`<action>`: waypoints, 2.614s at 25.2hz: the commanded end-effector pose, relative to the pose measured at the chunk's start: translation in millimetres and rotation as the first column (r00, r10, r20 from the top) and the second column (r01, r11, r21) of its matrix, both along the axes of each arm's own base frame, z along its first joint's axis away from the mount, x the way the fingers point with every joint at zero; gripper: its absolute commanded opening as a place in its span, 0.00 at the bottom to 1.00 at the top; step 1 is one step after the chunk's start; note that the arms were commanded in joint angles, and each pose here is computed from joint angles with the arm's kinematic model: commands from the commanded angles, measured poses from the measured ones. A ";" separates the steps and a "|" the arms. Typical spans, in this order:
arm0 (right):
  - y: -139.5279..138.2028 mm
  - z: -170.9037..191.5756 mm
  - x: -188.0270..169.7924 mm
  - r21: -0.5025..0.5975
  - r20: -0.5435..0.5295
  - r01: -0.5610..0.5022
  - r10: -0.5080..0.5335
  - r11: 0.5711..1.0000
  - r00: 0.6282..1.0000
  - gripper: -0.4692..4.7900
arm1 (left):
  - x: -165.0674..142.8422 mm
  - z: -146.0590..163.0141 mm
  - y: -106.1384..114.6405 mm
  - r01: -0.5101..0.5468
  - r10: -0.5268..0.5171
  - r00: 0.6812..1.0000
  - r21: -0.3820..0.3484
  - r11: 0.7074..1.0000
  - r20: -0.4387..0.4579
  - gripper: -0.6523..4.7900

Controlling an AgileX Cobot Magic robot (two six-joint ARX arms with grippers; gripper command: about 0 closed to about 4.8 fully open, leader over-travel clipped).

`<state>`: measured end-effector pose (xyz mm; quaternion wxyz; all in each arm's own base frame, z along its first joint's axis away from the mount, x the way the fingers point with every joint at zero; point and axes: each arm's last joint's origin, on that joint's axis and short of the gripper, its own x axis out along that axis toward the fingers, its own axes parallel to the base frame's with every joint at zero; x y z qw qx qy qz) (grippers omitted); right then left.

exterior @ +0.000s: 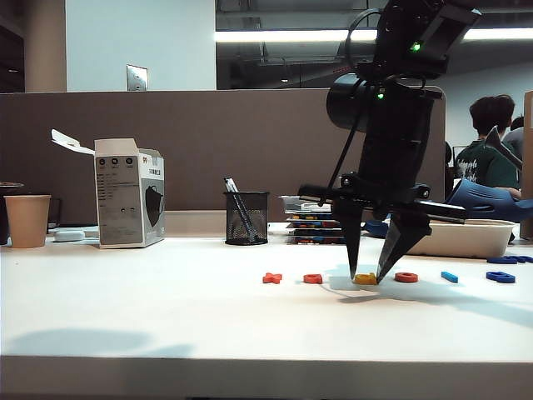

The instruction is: Select the appropriate letters from the row of letter magnets placed on the table to arrange into the word "dog".

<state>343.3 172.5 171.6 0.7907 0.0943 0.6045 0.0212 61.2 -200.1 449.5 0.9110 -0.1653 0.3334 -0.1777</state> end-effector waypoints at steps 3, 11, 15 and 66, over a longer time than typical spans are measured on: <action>-0.3 -10.2 -3.8 -0.015 -0.053 -0.002 0.001 1.000 0.999 0.26 | 0.0 1.7 0.8 -0.003 0.003 1.000 -0.008 1.000 0.008 0.11; -0.4 -10.2 -3.7 -0.015 -0.052 -0.001 0.000 1.000 0.999 0.26 | 0.0 1.7 0.8 -0.003 0.003 1.000 -0.008 1.000 0.008 0.11; -0.4 -10.2 -3.9 -0.011 -0.056 -0.003 0.002 1.000 0.998 0.26 | 0.0 1.7 0.8 -0.003 0.003 1.000 -0.008 1.000 0.008 0.11; 84.9 22.2 -75.6 0.054 -0.018 -0.137 0.138 0.989 0.990 0.26 | 0.0 1.6 0.6 0.000 0.000 1.000 -0.008 1.000 0.005 0.11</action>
